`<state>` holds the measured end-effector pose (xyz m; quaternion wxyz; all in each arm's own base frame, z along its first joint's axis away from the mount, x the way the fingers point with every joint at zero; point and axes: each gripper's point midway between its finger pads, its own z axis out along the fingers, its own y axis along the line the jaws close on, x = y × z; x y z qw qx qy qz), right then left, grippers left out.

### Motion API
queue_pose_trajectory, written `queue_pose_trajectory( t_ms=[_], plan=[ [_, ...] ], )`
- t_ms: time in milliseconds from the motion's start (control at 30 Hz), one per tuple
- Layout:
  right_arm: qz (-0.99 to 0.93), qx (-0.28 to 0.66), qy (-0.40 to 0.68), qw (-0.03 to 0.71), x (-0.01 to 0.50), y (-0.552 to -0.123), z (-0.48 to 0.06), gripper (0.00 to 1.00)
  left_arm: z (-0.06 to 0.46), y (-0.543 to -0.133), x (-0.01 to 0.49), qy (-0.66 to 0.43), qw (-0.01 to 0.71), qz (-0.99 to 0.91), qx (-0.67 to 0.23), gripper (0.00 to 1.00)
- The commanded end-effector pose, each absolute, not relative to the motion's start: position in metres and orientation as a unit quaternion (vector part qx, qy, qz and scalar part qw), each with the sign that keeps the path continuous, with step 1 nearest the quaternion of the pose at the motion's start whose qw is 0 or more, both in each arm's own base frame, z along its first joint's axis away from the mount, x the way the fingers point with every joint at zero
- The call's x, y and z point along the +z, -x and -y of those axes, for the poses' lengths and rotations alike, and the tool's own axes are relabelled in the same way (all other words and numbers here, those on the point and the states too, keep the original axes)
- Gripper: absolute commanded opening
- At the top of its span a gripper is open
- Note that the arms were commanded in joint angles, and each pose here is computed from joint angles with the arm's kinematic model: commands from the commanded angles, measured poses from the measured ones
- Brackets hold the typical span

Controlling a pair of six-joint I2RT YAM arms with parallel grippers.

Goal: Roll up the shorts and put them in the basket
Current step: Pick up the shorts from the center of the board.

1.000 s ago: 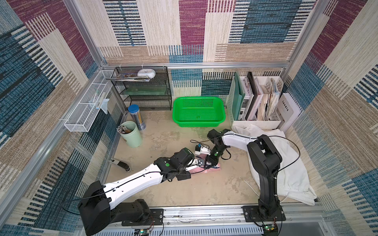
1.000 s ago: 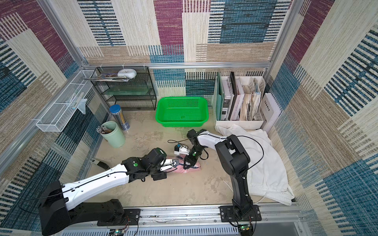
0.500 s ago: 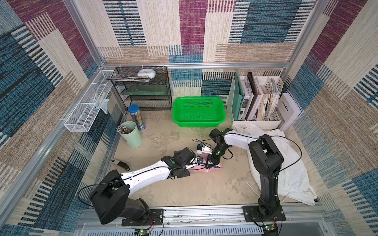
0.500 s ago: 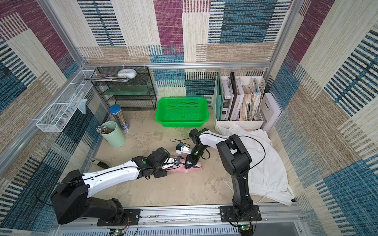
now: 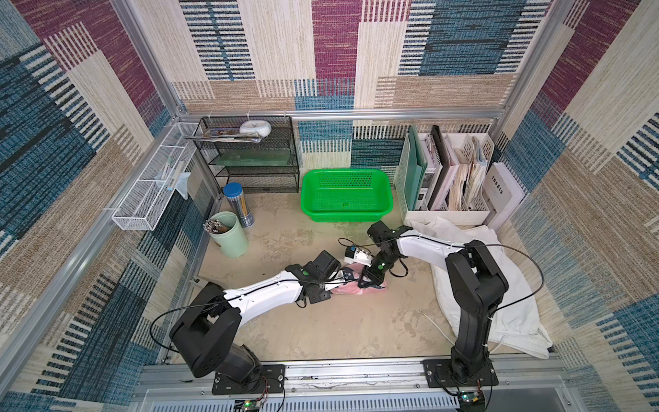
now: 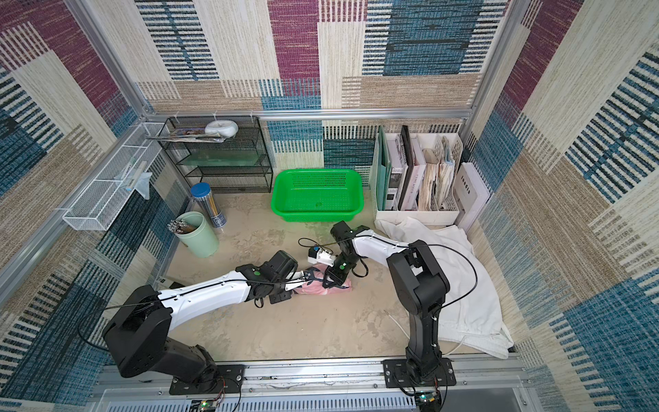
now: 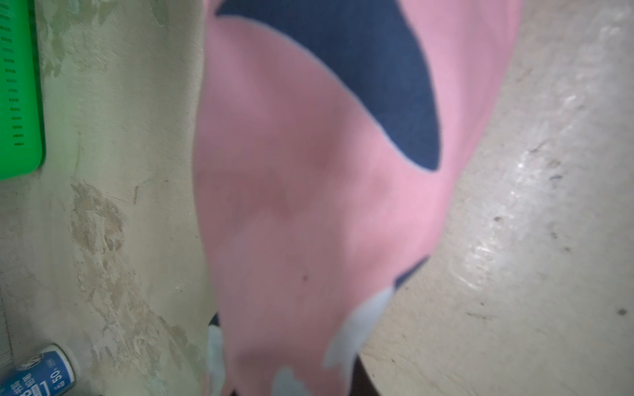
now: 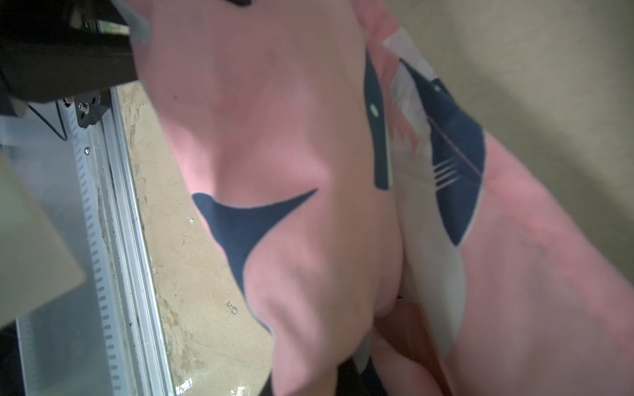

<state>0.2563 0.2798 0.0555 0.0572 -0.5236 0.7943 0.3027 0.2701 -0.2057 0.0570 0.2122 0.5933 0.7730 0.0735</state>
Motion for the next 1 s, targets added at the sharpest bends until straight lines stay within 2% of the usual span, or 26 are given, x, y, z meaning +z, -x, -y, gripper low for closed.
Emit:
queue_pose_trajectory(
  t_ms=[0, 67, 167, 233, 400, 467, 500, 733, 867, 967],
  plan=[
    [-0.798, 0.291, 0.522, 0.074, 0.054, -0.264, -0.281, 0.07, 0.201, -0.256, 0.047, -0.592, 0.171, -0.786, 0.053, 0.13],
    [-0.801, 0.291, 0.518, 0.073, 0.051, -0.264, -0.28, 0.1, 0.201, -0.255, 0.044, -0.589, 0.162, -0.79, 0.049, 0.0],
    [-0.807, 0.278, 0.513, 0.09, 0.05, -0.27, -0.279, 0.13, 0.201, -0.253, 0.041, -0.588, 0.154, -0.793, 0.047, 0.0],
    [-0.808, 0.269, 0.512, 0.108, 0.055, -0.276, -0.278, 0.23, 0.2, -0.253, 0.041, -0.587, 0.152, -0.794, 0.048, 0.0],
    [-0.816, 0.232, 0.5, 0.174, 0.077, -0.298, -0.27, 0.39, 0.198, -0.254, 0.039, -0.586, 0.151, -0.794, 0.056, 0.0],
    [-0.817, 0.213, 0.497, 0.202, 0.087, -0.306, -0.266, 0.55, 0.197, -0.254, 0.038, -0.587, 0.148, -0.794, 0.058, 0.0],
    [-0.816, 0.203, 0.495, 0.219, 0.092, -0.31, -0.264, 0.97, 0.197, -0.255, 0.037, -0.586, 0.147, -0.795, 0.059, 0.0],
    [-0.782, 0.118, 0.483, 0.376, 0.137, -0.323, -0.237, 0.99, 0.196, -0.256, 0.041, -0.585, 0.151, -0.795, 0.061, 0.0],
    [-0.772, 0.069, 0.38, 0.505, 0.181, -0.334, -0.206, 0.99, 0.196, -0.257, 0.043, -0.584, 0.152, -0.795, 0.062, 0.0],
    [-0.767, 0.061, 0.373, 0.519, 0.185, -0.326, -0.195, 0.99, 0.196, -0.257, 0.044, -0.582, 0.154, -0.796, 0.061, 0.0]
  ],
)
